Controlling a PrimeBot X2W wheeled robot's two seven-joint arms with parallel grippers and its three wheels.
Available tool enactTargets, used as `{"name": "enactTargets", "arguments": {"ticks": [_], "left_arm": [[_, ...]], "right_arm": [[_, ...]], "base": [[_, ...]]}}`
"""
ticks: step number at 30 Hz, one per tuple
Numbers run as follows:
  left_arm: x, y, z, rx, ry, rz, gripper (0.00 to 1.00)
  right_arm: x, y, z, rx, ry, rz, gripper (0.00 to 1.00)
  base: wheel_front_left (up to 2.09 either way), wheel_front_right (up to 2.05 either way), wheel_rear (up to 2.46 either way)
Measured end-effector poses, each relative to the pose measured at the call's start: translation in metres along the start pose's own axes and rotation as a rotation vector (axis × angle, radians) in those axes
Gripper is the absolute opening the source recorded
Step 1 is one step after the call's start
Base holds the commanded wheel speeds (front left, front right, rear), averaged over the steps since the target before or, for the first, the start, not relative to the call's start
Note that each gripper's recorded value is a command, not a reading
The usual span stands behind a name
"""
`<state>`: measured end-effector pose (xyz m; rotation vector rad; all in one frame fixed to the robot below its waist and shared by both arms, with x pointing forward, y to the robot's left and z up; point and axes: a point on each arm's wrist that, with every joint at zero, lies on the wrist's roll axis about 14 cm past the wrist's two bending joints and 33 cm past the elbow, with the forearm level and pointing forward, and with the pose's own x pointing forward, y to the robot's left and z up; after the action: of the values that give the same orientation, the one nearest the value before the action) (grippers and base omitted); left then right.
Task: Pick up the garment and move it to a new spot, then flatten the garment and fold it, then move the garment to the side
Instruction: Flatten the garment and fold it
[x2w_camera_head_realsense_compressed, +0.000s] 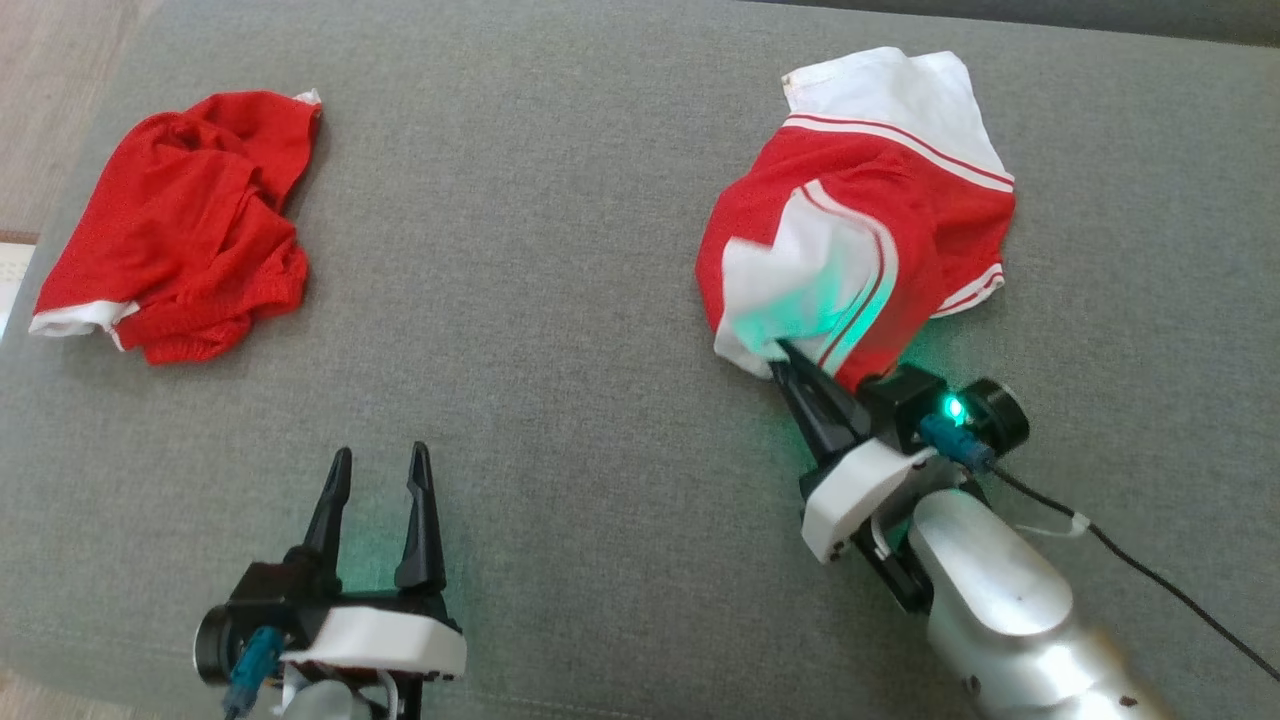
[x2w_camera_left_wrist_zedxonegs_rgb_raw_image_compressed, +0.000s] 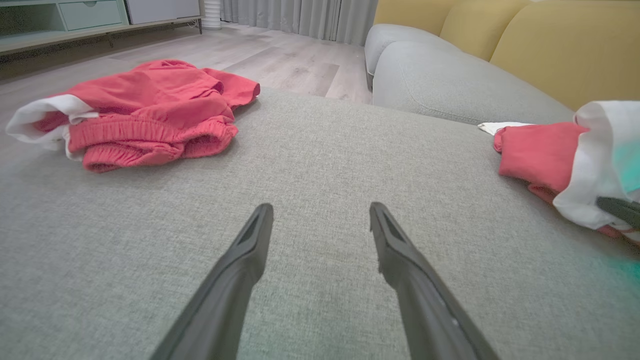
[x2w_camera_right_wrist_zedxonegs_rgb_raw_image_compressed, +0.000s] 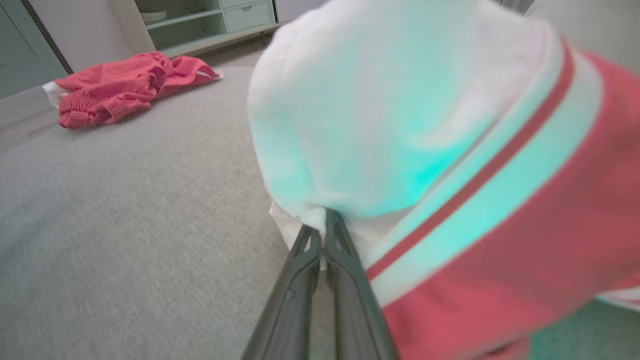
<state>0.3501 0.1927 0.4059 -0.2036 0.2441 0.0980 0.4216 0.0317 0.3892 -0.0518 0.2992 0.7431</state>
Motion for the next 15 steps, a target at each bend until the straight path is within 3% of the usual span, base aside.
{"name": "enactTargets", "arguments": {"ticks": [4,9,12,15], "left_arm": [[0.003,-0.001,0.004,0.002,-0.011,-0.001,1.00],[-0.002,-0.002,0.005,-0.008,-0.016,-0.003,1.00],[-0.007,-0.003,0.007,-0.009,-0.023,-0.011,1.00],[-0.014,-0.003,0.008,-0.017,-0.031,-0.013,1.00]], "right_arm": [[0.003,0.001,0.025,0.003,-0.079,0.003,0.00],[0.004,0.029,0.094,0.015,-0.278,0.090,0.00],[0.006,0.056,0.162,-0.021,-0.451,0.196,0.00],[-0.004,0.081,0.258,-0.078,-0.683,0.301,0.00]], "base": [[0.00,0.00,0.00],[0.00,0.00,0.00],[0.00,0.00,0.00],[0.00,0.00,0.00]]}}
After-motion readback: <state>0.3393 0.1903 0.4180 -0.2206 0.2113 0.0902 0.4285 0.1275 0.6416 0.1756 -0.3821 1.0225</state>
